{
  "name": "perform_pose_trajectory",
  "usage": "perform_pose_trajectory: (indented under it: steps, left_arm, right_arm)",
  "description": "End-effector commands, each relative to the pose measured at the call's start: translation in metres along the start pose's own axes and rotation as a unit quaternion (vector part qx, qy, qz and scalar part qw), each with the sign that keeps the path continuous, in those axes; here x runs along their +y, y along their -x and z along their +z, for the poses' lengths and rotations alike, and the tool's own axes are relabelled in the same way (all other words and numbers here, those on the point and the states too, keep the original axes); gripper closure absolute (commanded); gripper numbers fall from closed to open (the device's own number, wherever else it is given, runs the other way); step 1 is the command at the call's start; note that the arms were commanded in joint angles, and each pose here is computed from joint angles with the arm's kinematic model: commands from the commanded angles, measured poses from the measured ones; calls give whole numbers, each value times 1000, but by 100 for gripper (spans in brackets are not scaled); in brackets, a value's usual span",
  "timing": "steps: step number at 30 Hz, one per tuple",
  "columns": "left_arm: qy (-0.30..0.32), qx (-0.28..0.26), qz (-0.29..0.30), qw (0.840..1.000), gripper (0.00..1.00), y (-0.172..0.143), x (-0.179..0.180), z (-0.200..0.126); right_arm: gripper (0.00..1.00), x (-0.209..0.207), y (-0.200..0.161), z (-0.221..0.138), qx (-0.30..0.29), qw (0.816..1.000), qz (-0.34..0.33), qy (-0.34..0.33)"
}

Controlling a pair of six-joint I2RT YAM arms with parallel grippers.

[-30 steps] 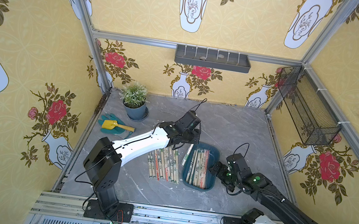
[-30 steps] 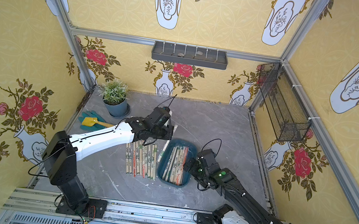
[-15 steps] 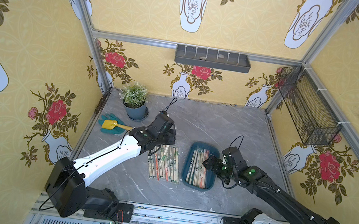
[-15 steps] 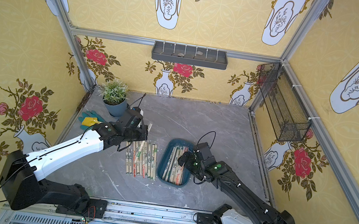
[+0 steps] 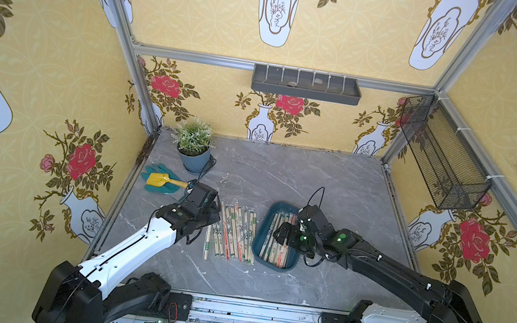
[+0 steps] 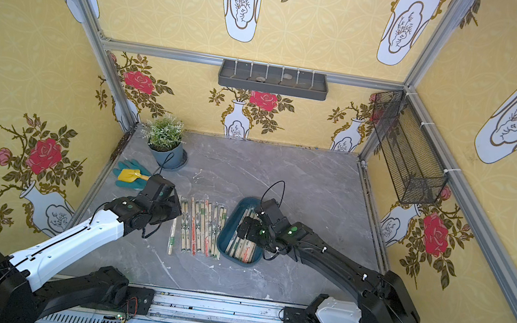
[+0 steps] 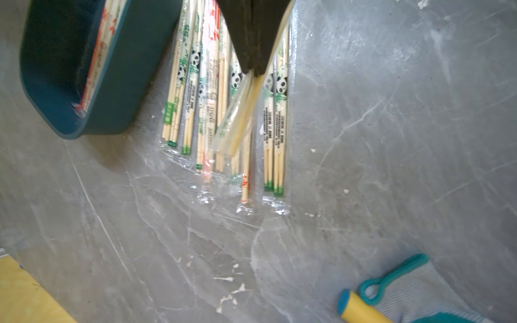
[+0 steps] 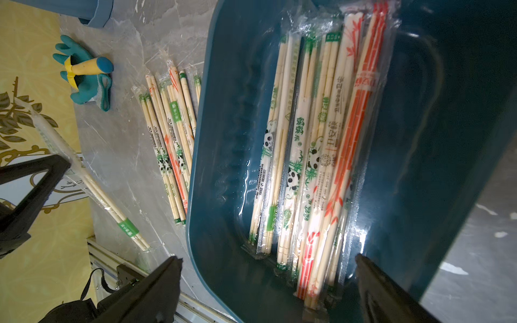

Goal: Take the paired disposable chopsticks out of the storage box
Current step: Place the paired disposable chopsticks at the center of the board.

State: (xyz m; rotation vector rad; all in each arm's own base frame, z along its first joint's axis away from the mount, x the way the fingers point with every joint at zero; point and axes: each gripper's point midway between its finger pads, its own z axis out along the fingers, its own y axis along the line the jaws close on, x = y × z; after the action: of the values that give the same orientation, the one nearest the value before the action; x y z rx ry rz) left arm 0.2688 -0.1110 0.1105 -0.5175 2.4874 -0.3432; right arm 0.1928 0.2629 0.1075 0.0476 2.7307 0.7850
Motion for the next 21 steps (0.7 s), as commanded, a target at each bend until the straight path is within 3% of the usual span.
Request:
perform_pose_trajectory:
  steps: [1, 8, 21]
  left_arm:
    - [-5, -10, -38, 999, 100, 2, 5, 8]
    - [-23, -14, -111, 993, 100, 6, 18, 26]
    - [-40, -1, -142, 989, 100, 12, 18, 55]
  right_arm:
    - [3, 3, 5, -3, -13, 1000, -6, 4]
    - [3, 0, 5, -5, -14, 1000, -4, -1]
    - [2, -6, 4, -7, -17, 1000, 5, -11]
